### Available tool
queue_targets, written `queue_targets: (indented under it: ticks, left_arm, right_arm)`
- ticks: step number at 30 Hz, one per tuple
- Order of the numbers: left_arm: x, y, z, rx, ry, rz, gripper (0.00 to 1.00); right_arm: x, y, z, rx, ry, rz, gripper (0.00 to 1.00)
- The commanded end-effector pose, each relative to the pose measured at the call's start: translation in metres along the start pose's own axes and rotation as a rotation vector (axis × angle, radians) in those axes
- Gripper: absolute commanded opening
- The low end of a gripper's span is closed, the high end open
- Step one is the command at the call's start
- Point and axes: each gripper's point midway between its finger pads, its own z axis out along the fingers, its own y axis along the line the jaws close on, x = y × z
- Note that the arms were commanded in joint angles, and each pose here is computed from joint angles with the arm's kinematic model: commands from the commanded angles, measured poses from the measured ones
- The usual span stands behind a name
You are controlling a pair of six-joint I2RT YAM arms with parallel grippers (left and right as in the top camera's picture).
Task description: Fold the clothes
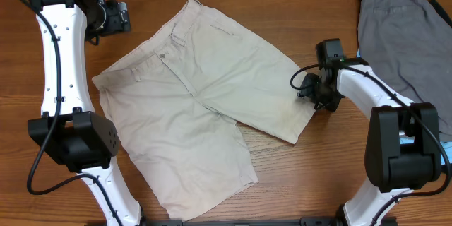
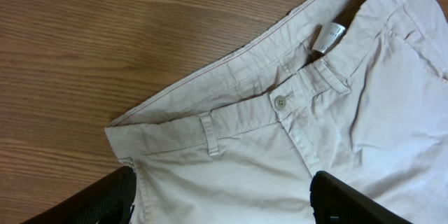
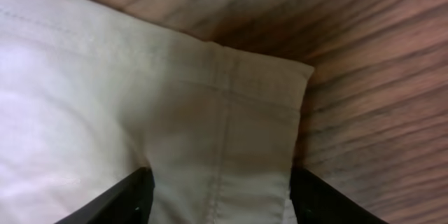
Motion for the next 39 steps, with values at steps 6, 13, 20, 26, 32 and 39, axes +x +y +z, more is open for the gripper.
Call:
queue_targets:
  ticks: [6, 13, 20, 26, 32, 39]
  left_arm:
    - [-0.003, 0.002, -0.005, 0.003, -0.017, 0.016, 0.82]
    - [-0.004, 0.002, -0.005, 0.005, -0.019, 0.016, 0.81]
    - [-0.01, 0.001, -0.005, 0.008, -0.041, 0.01, 0.8]
    - [-0.019, -0.001, -0.006, 0.014, -0.078, -0.033, 0.8]
    - [-0.029, -0.008, -0.007, 0.027, -0.122, -0.059, 0.8]
    - [-0.042, -0.04, -0.008, 0.055, -0.187, 0.053, 0.84]
  right_arm:
    - [-0.003, 0.001, 0.012, -0.029, -0.056, 0.047, 0.26]
    - [-0.065, 0.03, 0.009, -0.139, -0.314, 0.045, 0.09]
    - [-0.1, 0.037, 0.042, -0.168, -0.415, 0.039, 0.08]
    - [-0.152, 0.013, 0.061, -0.14, -0.44, 0.056, 0.08]
    - [-0.21, -0.007, 0.041, -0.158, -0.478, 0.058, 0.08]
    - [-0.228, 0.011, -0.022, -0.226, -0.379, -0.099, 1.0]
